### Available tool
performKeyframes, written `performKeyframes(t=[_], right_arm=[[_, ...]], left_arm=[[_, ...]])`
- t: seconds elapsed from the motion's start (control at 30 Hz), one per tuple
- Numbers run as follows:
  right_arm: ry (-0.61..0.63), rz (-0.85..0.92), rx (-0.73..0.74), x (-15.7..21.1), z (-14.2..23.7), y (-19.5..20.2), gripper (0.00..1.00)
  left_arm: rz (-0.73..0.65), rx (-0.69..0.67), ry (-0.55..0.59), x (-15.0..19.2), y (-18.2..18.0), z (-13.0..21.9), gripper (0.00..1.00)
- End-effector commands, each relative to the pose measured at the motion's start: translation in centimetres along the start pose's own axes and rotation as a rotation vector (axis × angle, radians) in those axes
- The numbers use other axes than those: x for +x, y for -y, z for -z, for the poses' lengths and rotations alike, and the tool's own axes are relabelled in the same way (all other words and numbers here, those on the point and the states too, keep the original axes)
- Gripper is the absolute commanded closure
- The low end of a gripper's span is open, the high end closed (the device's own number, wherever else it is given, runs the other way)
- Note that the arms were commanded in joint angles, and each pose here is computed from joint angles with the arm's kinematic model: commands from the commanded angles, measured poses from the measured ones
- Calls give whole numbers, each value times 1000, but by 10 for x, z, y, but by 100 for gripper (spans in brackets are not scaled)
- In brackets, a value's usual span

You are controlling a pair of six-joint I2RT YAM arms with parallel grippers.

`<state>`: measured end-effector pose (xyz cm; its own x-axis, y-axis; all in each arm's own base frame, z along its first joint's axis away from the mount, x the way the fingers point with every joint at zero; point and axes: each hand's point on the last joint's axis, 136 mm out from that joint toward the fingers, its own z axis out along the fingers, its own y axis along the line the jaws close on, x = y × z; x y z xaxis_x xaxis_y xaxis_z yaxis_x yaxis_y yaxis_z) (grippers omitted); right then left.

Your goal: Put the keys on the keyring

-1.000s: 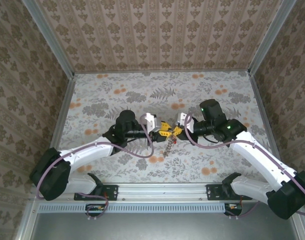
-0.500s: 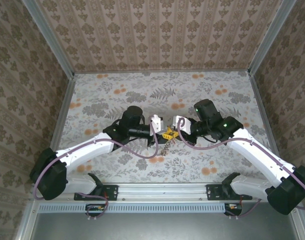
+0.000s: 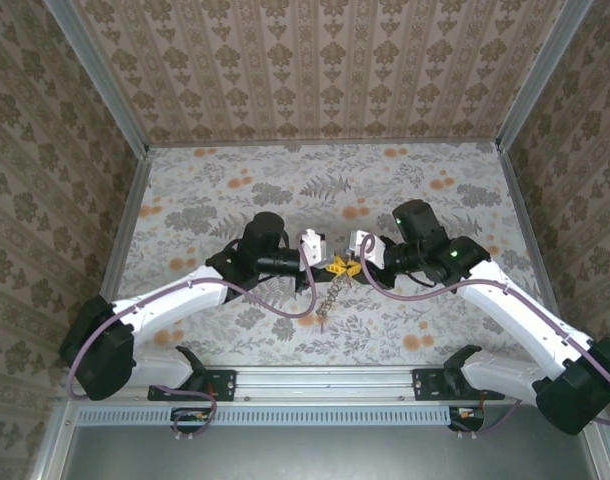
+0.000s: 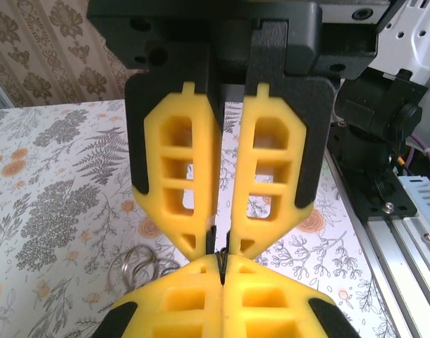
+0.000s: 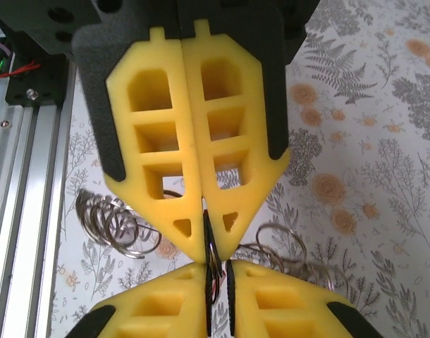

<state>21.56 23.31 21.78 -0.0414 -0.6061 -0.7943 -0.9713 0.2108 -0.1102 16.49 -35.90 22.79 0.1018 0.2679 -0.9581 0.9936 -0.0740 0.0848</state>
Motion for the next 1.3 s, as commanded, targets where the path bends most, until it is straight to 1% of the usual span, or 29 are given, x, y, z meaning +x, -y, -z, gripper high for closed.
performKeyframes(t=[0.0,0.2,0.37,0.7,0.8,0.93,1.03,1.07,1.13,1.27], right_arm=[[93,-9,-3,-12,5,-2,82],[133,-60,-35,-9,-5,-3,83],[148,-80,-50,-9,-11,-2,83],[117,-109,-62,0,-18,-1,82],[128,-122,-75,-1,-20,-2,81],[160,-134,-95,-6,-23,-2,85],[162,-137,-103,-7,-24,-2,89],[164,-135,-105,-8,-24,-2,91],[169,-128,-103,-10,-22,-2,100],[156,-110,-94,-12,-15,-3,100]], left_arm=[[-18,-2,122,-26,0,10,100],[-4,-30,215,-34,-4,16,100],[-6,-33,265,-39,-3,18,100],[-20,-46,305,-45,-3,21,100],[-23,-55,322,-47,-4,23,100],[-30,-64,367,-52,-4,26,100],[-29,-72,399,-53,-4,28,100],[-25,-76,404,-53,-5,28,100],[-16,-76,407,-52,-6,27,100],[6,-109,390,-44,-10,27,100]])
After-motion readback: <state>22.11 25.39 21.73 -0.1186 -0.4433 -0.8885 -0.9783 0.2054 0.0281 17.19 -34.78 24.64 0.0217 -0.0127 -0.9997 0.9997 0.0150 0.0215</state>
